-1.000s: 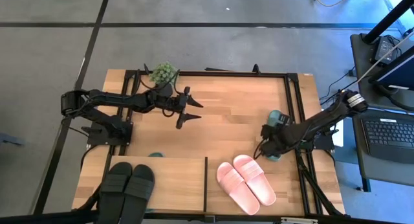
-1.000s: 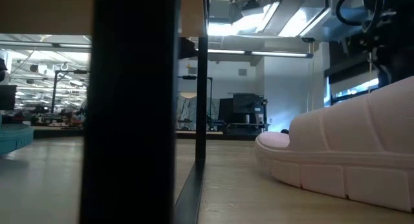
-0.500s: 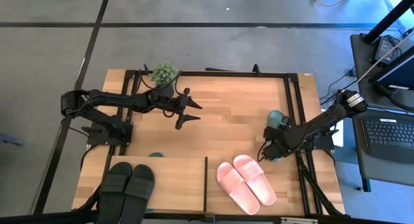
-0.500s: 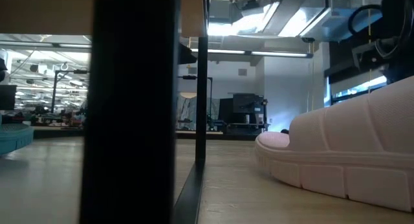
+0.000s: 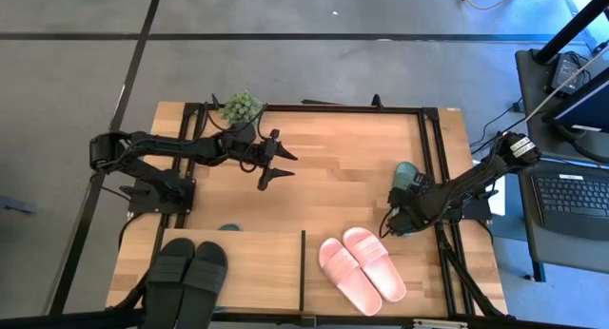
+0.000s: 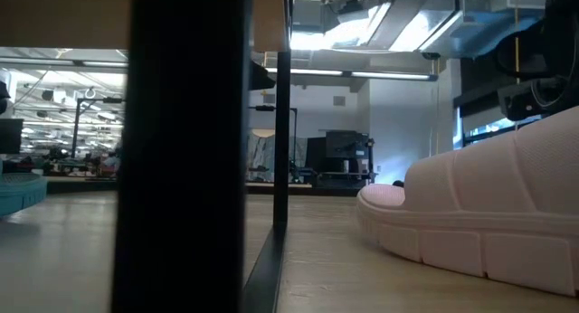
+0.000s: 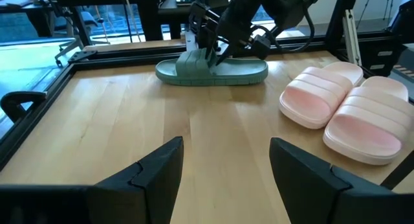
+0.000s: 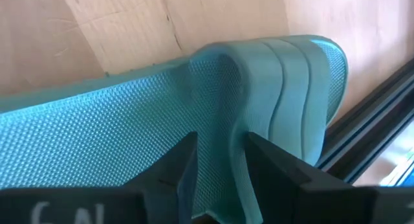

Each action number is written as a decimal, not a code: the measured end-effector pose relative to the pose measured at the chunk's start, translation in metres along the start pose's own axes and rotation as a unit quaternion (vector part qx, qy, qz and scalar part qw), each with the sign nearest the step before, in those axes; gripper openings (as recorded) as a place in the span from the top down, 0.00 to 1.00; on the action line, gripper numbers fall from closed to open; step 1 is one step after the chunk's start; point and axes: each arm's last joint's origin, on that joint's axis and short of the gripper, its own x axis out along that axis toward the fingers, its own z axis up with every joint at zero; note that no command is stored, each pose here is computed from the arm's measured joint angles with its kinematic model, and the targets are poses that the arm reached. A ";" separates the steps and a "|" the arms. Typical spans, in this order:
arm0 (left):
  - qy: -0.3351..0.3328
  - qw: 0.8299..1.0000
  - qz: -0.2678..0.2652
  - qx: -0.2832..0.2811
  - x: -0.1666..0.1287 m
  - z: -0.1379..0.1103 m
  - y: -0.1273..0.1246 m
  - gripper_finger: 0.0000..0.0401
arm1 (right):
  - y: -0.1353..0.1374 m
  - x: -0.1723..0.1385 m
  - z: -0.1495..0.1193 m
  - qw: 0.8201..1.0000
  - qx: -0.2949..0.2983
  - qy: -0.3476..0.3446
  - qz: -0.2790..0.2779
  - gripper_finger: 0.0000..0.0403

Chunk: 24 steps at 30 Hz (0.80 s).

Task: Pick and place slides into the shelf
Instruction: Put the green slipper under the shelf

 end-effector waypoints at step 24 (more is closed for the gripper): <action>0.001 1.000 0.000 0.012 0.000 0.000 0.000 0.45 | -0.004 -0.012 0.006 0.999 -0.004 -0.032 -0.034 0.68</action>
